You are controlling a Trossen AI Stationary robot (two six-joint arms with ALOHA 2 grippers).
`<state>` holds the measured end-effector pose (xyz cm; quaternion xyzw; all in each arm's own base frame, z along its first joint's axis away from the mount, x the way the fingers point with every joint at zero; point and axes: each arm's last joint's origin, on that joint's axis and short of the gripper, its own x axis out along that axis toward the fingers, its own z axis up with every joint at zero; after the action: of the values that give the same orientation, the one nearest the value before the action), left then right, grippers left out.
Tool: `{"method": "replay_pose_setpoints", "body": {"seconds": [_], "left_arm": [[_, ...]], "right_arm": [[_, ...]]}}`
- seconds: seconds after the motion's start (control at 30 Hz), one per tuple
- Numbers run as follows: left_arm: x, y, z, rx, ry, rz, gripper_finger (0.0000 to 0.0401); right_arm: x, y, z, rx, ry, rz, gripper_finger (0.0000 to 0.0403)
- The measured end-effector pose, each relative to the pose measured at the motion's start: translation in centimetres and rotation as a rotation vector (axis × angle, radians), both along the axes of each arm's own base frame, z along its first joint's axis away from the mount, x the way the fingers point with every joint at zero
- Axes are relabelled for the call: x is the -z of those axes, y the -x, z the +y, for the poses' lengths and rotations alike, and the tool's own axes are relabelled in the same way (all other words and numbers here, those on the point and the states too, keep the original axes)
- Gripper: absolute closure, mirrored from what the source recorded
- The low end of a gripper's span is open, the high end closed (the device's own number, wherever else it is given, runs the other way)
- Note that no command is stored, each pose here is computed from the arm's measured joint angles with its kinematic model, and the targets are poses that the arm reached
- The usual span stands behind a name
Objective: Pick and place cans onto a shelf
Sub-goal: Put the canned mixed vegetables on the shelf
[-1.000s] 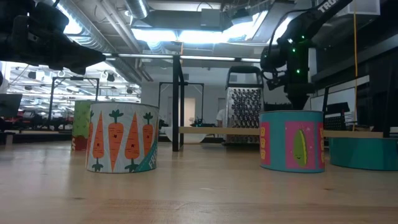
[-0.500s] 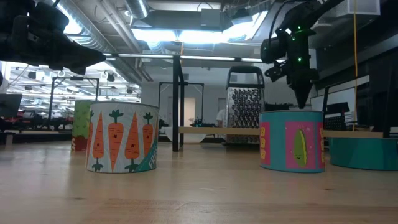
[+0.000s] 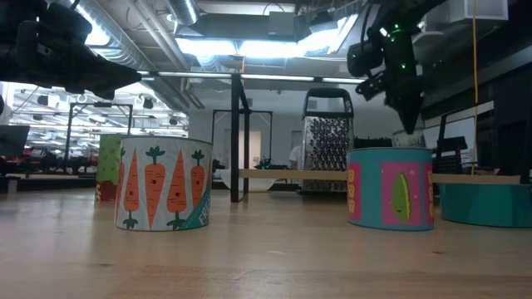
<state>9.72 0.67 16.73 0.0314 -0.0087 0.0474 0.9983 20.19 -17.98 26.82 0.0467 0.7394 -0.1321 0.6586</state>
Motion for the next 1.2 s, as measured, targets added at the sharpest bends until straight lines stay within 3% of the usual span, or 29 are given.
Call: {"method": "replay_pose_setpoints", "body": {"seconds": [0.3,0.5,0.6,0.97,1.2], "left_arm": [[0.0,0.0,0.0,0.000,0.000,0.000,0.0335],[0.0,0.0,0.0,0.000,0.000,0.000,0.0335],[0.0,0.0,0.0,0.000,0.000,0.000,0.0335],[0.0,0.0,0.0,0.000,0.000,0.000,0.0335],[0.0,0.0,0.0,0.000,0.000,0.000,0.0335]], "right_arm": [[-0.5,-1.8,3.2,-0.133,-0.041,0.044,0.0399],[-0.5,-3.2,5.8,-0.221,-0.150,-0.027,0.0399],[-0.7,-3.5,6.6,-0.259,-0.138,-0.039,0.0399],[-1.6,0.9,8.0,-0.300,0.028,-0.260,0.0400],[-0.4,3.3,8.0,-0.253,0.040,-0.267,0.0398]]}}
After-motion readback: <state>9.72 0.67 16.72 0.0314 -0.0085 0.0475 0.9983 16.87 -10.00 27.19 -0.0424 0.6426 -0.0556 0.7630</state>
